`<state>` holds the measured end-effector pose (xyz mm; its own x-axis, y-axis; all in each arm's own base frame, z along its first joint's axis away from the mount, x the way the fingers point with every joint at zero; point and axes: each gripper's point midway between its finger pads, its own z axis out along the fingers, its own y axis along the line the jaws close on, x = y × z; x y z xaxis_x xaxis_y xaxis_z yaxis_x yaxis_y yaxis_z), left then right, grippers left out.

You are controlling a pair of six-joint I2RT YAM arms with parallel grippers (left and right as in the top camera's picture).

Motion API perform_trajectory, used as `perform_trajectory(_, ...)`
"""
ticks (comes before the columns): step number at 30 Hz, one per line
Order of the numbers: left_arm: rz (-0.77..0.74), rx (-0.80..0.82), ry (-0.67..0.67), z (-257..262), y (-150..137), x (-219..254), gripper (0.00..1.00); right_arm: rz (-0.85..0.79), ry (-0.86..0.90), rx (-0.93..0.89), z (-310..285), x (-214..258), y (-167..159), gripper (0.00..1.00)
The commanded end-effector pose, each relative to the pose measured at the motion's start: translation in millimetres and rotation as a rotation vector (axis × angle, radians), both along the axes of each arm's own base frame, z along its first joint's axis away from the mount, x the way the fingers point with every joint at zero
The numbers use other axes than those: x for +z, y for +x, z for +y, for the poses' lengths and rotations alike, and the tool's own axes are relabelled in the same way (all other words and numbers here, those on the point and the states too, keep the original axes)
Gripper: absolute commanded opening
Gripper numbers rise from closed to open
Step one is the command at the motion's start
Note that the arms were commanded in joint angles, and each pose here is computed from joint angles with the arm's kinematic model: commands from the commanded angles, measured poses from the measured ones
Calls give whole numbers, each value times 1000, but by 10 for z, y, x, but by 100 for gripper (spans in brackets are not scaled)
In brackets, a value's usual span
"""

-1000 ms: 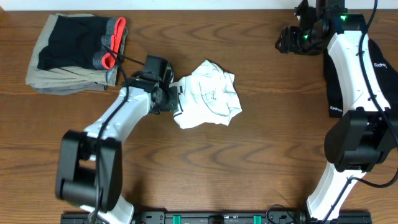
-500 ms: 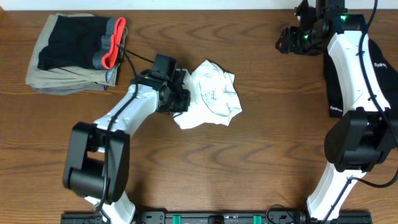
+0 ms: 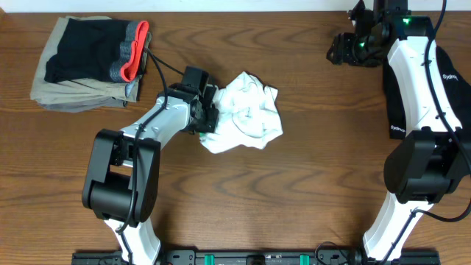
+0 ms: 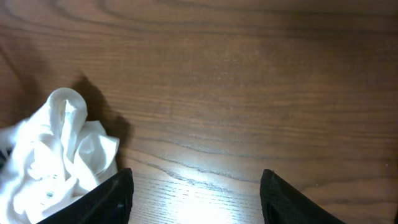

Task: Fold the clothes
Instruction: 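Grasp the white T-shirt bundle's left edge with the left gripper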

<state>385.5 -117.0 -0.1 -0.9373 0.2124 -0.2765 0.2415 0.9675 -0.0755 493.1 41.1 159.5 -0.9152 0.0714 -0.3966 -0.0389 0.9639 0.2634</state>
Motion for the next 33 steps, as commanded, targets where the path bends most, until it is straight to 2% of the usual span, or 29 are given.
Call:
perform_trajectory(1, -50, 72, 281, 680, 169, -183, 6, -5, -13, 7, 17, 19, -15, 63)
perform_trajectory(9, -191, 133, 272, 912, 536, -35, 7, -3, -17, 6, 11, 15, -20, 64)
perform_trajectory(14, -233, 94, 282, 913, 651, 431, 13, -3, -23, 2, -2, 12, -18, 69)
perform_trajectory(18, -277, 91, 220, 772, 660, 1013, 35, -1, -23, 3, -1, 11, -22, 80)
perform_trajectory(20, -296, 42, 119, 544, 627, 1241, 40, 1, -23, 3, -3, 8, -27, 83)
perform_trajectory(22, -313, -14, 14, 294, 595, 1370, 41, 2, -24, 3, -4, 7, -29, 83)
perform_trajectory(26, -273, -54, -99, -73, 521, 1301, 41, 1, -23, 2, -3, 8, -27, 84)
perform_trajectory(33, -164, -128, -125, -661, 333, 880, 41, 5, -27, -5, -41, 3, -33, 85)
